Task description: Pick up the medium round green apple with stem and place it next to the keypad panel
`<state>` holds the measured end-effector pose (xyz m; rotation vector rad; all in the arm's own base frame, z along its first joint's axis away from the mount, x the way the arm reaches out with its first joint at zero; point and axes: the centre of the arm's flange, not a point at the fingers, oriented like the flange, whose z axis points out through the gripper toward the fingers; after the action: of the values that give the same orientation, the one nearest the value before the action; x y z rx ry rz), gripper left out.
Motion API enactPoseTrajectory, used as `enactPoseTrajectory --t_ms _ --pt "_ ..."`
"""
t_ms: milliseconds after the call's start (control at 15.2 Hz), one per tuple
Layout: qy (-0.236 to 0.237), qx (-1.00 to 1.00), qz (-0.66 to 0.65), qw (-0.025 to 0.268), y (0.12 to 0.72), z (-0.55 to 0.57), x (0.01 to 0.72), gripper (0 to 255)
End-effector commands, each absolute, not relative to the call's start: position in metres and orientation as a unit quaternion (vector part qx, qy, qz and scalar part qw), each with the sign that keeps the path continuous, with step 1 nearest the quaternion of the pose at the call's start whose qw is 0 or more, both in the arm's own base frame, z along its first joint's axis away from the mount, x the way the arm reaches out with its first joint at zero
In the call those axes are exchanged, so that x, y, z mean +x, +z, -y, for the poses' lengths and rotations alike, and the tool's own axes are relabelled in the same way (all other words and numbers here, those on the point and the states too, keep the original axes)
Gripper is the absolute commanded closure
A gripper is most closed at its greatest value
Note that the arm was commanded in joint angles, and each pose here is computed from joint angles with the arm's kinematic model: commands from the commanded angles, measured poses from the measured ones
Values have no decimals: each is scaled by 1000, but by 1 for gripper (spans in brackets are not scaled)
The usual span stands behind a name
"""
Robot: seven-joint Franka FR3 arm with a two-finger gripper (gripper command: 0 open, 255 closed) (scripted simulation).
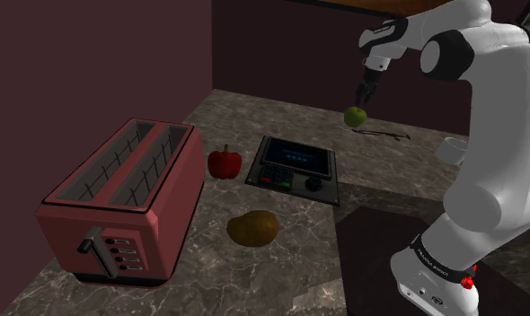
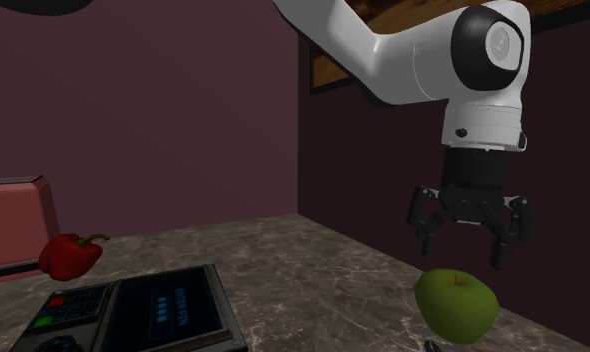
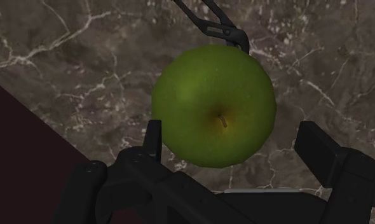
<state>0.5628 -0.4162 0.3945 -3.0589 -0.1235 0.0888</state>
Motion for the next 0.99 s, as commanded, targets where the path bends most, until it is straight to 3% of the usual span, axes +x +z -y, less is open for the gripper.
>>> enactPoseTrajectory --t_ms 0,462,528,924 --pt "29 -998 40 39 387 414 563 0" --pt "29 -998 40 39 387 414 563 0" --pt "29 -998 40 39 387 414 563 255" --pt "29 -998 40 39 387 414 563 255"
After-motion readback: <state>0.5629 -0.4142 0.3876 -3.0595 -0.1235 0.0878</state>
